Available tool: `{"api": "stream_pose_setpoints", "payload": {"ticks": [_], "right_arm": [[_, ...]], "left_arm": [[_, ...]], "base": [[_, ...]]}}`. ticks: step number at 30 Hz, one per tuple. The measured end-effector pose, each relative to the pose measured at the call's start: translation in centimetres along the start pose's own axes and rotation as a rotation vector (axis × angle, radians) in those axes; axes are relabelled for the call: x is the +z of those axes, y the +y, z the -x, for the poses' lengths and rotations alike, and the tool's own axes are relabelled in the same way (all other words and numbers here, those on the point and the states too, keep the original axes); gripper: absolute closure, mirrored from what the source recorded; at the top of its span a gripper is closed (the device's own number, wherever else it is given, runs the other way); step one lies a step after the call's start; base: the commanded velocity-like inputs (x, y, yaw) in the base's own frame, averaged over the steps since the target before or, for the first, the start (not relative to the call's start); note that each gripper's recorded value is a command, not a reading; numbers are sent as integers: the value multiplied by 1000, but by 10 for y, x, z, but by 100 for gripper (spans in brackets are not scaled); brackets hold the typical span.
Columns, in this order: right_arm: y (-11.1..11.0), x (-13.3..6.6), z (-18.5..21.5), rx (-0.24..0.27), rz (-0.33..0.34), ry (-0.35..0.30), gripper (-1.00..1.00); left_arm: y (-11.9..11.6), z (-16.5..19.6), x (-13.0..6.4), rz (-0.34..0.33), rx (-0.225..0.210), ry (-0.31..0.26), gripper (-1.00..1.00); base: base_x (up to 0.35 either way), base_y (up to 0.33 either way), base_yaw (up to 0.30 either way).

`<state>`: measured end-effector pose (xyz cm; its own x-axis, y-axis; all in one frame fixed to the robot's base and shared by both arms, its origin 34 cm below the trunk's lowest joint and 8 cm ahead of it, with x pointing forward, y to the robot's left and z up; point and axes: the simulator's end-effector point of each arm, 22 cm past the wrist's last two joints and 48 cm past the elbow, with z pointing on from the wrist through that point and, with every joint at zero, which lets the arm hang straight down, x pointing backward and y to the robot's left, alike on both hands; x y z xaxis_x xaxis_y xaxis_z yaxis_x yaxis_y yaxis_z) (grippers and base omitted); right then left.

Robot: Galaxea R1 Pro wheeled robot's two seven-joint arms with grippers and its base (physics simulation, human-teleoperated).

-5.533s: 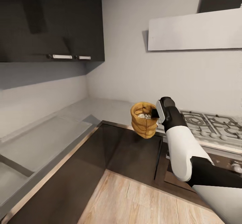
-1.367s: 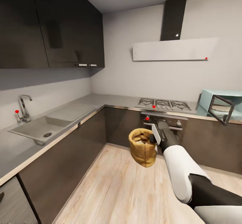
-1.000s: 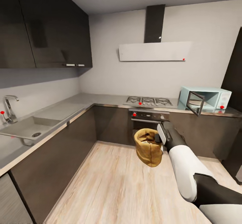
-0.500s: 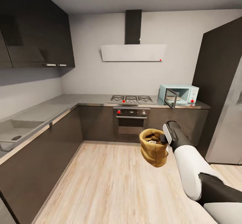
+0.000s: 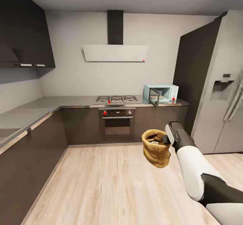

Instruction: In the kitchen, take the popcorn bag from the countertop, put it into the microwave, and heat it until the popcorn is cooked so the cooked popcorn ends up inside the bag.

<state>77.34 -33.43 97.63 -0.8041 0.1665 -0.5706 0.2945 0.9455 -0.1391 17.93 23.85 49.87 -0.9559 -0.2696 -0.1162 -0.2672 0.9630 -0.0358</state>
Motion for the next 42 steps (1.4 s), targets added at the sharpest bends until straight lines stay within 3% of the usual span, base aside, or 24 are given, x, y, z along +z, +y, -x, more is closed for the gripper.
{"api": "stream_pose_setpoints", "payload": {"ticks": [8, 13, 25, 42], "right_arm": [[1, 0, 0, 0, 3, 0, 100], [8, 0, -1, 19, 42, 6, 100], [-11, 4, 1, 38, 28, 5, 100], [-17, 6, 3, 45, 33, 4, 100]], "left_arm": [[0, 0, 0, 0, 2, -1, -100], [0, 0, 0, 0, 1, 0, -100], [0, 0, 0, 0, 1, 0, -100], [-6, -1, 0, -8, 4, 1, -100]], "base": [[0, 0, -297], [0, 0, -297], [0, 0, -297], [0, 0, -297]]}}
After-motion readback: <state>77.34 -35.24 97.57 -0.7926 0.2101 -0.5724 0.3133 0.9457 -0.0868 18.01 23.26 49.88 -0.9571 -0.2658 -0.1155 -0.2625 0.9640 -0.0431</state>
